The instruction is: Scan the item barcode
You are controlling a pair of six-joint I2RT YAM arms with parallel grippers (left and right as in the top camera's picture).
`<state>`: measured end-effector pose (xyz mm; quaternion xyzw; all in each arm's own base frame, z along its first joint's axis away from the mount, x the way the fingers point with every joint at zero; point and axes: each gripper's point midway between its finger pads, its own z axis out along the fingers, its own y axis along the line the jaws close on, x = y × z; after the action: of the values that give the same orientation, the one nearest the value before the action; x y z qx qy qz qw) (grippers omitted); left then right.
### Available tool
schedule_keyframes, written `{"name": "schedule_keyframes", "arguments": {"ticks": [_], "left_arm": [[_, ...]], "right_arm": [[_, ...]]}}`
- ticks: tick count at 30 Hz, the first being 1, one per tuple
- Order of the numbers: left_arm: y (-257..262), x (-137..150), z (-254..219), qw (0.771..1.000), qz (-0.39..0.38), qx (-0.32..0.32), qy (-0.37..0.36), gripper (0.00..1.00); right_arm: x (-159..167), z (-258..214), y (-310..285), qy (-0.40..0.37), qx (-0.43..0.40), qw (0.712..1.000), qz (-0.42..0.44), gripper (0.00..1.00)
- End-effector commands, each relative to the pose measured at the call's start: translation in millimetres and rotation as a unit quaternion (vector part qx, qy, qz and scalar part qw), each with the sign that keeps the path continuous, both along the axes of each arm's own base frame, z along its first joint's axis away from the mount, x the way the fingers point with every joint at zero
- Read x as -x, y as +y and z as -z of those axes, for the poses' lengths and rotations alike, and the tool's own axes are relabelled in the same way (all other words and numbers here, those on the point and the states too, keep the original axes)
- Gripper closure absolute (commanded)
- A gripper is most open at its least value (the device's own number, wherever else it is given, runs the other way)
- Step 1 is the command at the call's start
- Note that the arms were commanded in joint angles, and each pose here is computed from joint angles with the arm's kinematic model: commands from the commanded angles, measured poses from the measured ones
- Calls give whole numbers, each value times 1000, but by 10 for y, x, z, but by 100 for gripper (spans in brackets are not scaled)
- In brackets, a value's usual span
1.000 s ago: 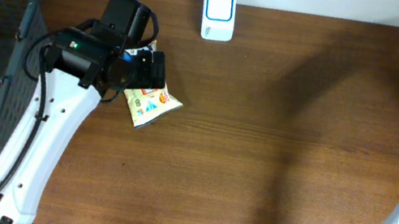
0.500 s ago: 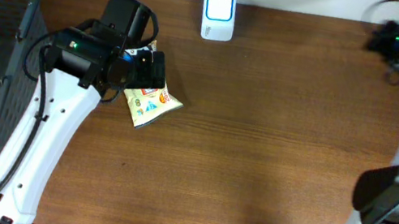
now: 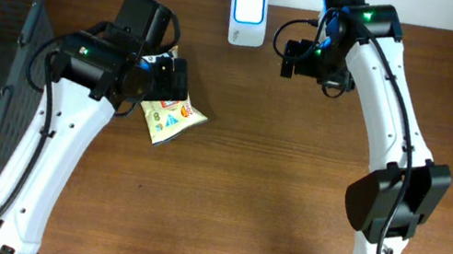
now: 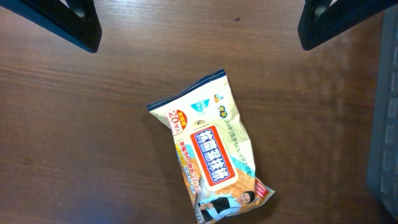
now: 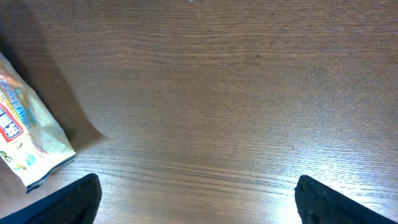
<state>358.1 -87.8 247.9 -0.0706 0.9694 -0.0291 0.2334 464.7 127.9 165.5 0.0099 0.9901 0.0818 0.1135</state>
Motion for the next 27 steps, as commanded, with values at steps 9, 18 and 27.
{"name": "schedule_keyframes", "arguments": {"ticks": [9, 18, 27], "left_arm": [[188, -569, 457, 997, -76, -25, -3, 1], [-325, -1034, 1565, 996, -64, 22, 56, 20], [-564, -872, 2282, 990, -75, -24, 117, 67]], "right_arm": [[1, 16, -19, 2, 2, 1000, 0, 2], [0, 16, -21, 2, 2, 1000, 1, 2], [1, 16, -19, 2, 2, 1000, 0, 2]]}}
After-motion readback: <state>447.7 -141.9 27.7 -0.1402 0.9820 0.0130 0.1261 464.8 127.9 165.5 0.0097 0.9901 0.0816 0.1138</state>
